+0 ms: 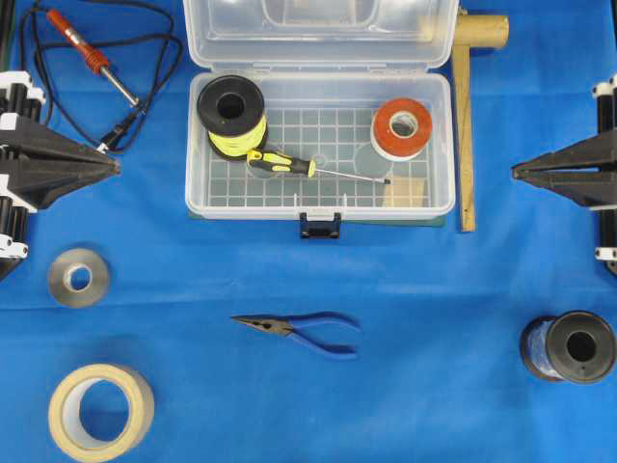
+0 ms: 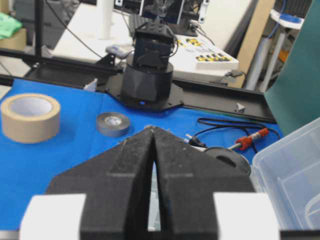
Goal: Pick the screwdriver from the toolbox among several items.
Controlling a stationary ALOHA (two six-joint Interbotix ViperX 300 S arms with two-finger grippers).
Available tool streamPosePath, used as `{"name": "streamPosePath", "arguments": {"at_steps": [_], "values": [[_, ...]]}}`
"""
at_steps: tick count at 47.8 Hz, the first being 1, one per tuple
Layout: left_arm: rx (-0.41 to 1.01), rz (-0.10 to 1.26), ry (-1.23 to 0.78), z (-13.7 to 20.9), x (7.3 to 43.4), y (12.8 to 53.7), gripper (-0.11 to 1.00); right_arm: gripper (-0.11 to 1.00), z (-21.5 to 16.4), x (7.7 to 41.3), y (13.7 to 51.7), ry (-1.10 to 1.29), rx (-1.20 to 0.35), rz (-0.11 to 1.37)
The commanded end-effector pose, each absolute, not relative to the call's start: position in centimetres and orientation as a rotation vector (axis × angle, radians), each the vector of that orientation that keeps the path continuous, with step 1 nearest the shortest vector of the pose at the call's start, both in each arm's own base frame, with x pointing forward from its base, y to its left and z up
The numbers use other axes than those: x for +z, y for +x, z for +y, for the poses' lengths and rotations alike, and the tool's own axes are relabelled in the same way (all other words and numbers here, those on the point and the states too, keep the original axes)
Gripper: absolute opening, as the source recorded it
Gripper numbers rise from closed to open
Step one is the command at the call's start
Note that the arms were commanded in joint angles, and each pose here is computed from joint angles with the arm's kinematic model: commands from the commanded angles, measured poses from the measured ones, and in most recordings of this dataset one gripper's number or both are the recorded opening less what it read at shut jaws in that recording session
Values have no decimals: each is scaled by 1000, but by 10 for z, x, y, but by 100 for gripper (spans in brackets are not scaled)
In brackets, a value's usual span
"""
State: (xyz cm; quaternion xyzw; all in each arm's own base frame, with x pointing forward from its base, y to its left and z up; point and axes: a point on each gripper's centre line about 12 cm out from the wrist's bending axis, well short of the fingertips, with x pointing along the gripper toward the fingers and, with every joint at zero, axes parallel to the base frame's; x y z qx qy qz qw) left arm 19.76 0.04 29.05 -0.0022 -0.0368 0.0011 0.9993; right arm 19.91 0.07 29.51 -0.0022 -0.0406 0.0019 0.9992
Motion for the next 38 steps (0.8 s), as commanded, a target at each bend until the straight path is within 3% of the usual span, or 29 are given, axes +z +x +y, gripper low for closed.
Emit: {"name": "streamPosePath", "arguments": {"at_steps": [1, 20, 31, 34, 38], "values": [[6, -80, -25, 1, 296, 200, 0, 0, -1, 305, 202, 6, -4, -107], [6, -72, -28, 1, 295, 201, 0, 0, -38, 323, 288, 117, -141, 240], [6, -67, -28, 1, 294, 202, 0, 1, -63, 302, 353, 182, -203, 505], [4, -69, -28, 0, 295, 201, 0, 10, -68, 295, 369, 192, -212, 573], [4, -67, -28, 0, 294, 202, 0, 31, -75, 284, 389, 200, -225, 675]]}}
